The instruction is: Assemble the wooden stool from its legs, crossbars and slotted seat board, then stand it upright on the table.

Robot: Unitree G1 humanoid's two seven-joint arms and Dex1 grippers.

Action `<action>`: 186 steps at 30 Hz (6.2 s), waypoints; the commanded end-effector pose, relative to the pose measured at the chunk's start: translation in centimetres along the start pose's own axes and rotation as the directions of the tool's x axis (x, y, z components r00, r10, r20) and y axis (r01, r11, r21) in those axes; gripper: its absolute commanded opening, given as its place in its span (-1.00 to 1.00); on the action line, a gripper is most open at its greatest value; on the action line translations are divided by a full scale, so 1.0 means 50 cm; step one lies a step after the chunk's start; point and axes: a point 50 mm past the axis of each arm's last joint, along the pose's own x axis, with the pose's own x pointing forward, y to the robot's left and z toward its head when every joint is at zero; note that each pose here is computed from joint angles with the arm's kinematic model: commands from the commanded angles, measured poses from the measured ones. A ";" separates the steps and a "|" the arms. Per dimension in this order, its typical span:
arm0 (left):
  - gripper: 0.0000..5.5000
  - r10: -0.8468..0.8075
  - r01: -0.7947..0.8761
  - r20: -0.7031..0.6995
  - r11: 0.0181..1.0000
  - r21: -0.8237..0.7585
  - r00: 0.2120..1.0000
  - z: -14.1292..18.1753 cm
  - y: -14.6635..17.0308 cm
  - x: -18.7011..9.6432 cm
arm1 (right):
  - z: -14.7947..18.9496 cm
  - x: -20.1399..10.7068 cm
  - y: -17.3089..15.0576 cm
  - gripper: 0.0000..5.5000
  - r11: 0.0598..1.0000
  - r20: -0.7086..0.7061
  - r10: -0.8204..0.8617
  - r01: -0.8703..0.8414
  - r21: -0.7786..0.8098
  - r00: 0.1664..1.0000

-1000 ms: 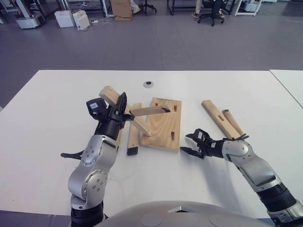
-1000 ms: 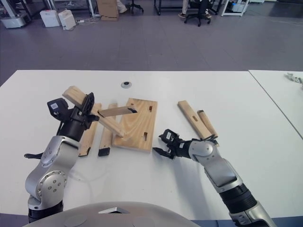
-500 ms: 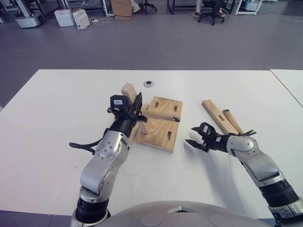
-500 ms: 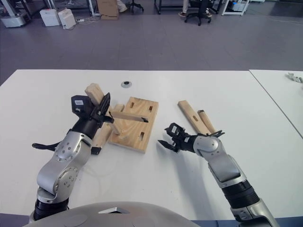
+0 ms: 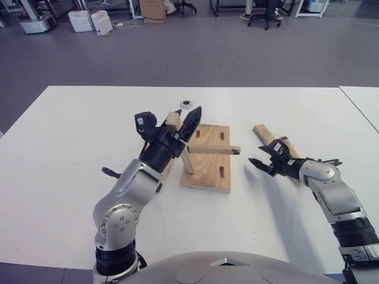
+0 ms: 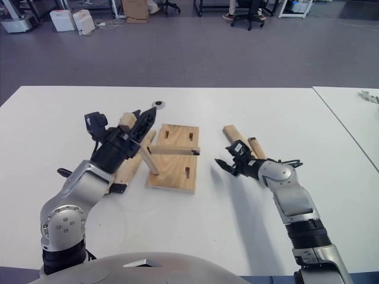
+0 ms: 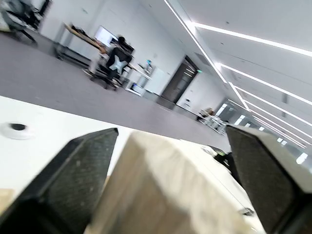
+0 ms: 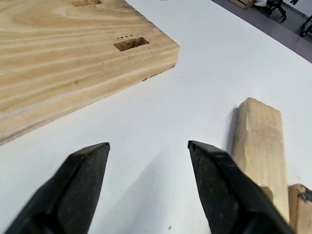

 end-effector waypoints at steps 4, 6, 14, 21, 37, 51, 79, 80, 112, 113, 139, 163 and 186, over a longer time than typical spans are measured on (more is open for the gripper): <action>0.59 -0.062 -0.028 0.310 0.960 0.279 0.949 0.169 -0.028 0.020 | 0.047 -0.021 -0.083 0.09 0.982 0.116 -0.187 0.187 0.008 0.975; 0.59 0.111 -0.218 0.313 0.918 0.332 0.943 0.175 0.029 0.023 | 0.049 -0.019 -0.089 0.09 0.978 0.128 -0.210 0.210 0.014 0.969; 0.59 0.528 -0.272 -0.329 0.766 0.582 0.783 -0.080 0.216 -0.063 | 0.038 -0.005 -0.089 0.09 0.975 0.113 -0.223 0.222 0.023 0.968; 0.15 0.611 -0.268 -0.468 0.746 0.609 0.638 -0.136 0.249 -0.110 | 0.033 0.010 -0.074 0.09 0.981 0.103 -0.196 0.195 0.018 0.975; -0.24 0.002 0.001 -0.003 0.731 0.682 1.000 0.114 0.080 0.121 | 0.402 -0.011 -0.087 0.09 0.796 0.764 0.026 -0.476 0.375 0.645; -0.24 -0.235 0.221 -0.102 0.560 0.798 0.967 0.105 0.032 0.166 | 0.516 -0.009 -0.053 -0.06 0.565 0.840 0.005 -0.695 0.446 0.543; 0.53 -0.212 0.083 0.076 0.650 0.755 0.974 0.141 0.034 0.098 | 0.060 -0.117 0.019 -0.64 0.401 0.233 -0.467 -0.031 0.916 0.853; 0.53 -0.213 0.085 0.072 0.648 0.757 0.974 0.139 0.032 0.097 | 0.059 -0.120 0.016 -0.64 0.412 0.225 -0.480 -0.009 0.911 0.848; 0.53 -0.177 0.235 -0.157 0.659 0.715 0.972 -0.002 0.041 0.124 | 0.128 -0.073 0.051 -0.63 0.808 0.179 -0.387 0.239 0.538 0.905; 0.53 -0.161 0.243 -0.182 0.645 0.724 0.970 -0.013 0.046 0.123 | 0.134 -0.074 0.055 -0.63 0.838 0.190 -0.362 0.229 0.495 0.912; 0.53 -0.398 0.162 0.148 0.646 0.746 0.905 0.184 -0.077 0.142 | 0.298 -0.214 -0.012 0.26 0.976 0.758 -0.095 -0.088 0.198 0.645; 0.53 -0.039 -0.005 0.059 0.794 0.608 0.998 0.206 0.152 0.005 | 0.119 0.010 -0.061 0.26 0.848 0.358 0.088 -0.259 0.463 0.929; 0.53 0.292 0.638 -0.745 0.388 0.666 0.600 -0.093 0.235 -0.116 | -0.015 0.044 0.007 0.26 0.949 -0.128 0.264 -0.282 -0.144 0.956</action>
